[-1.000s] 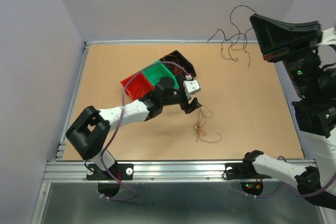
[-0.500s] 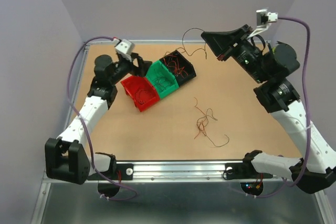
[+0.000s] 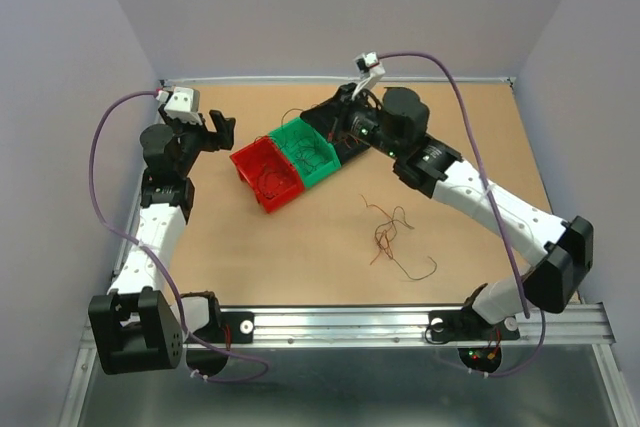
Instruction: Untangle the cables
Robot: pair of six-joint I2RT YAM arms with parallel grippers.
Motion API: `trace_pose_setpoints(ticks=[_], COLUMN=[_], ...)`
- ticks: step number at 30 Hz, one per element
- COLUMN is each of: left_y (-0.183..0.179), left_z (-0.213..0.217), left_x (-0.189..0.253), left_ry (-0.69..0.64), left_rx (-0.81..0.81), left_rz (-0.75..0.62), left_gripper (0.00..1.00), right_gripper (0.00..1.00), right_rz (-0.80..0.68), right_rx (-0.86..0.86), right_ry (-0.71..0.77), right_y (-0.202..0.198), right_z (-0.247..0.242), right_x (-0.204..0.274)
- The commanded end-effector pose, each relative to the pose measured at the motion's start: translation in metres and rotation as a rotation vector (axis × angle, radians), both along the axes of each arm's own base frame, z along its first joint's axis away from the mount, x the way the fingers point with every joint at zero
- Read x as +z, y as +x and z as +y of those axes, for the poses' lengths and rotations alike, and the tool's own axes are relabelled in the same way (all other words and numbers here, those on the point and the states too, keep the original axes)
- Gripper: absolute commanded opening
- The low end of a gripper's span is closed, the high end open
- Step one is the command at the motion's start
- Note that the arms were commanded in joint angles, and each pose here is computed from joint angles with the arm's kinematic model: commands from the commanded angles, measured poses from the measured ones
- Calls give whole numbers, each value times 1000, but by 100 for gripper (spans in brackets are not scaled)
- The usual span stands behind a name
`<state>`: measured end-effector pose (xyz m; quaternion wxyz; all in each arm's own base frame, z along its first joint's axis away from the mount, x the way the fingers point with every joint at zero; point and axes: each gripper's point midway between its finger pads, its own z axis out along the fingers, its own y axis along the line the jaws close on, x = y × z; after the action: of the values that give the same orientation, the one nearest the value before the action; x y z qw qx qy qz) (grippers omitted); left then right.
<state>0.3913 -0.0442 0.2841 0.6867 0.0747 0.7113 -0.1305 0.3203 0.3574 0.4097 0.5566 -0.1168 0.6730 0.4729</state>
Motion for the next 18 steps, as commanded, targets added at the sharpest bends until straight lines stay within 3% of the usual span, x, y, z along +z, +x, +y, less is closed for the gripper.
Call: trace_pose_setpoints(ticks=[1,8,18], left_y=[5,10,8], left_z=[17,32,32], left_x=[5,1,0], left_ry=[-13,-8,-2], left_rx=[64,146,144], left_rz=[-33,-59,-74], left_gripper=[92,92,92], right_gripper=[1,0,1], right_rz=[-57,-18,5], right_rx=[-52,-118,-135], right_ry=[-10,-135,-333], right_y=[12,51,96], right_z=[23,53,97], right_x=[-6,-69,-170])
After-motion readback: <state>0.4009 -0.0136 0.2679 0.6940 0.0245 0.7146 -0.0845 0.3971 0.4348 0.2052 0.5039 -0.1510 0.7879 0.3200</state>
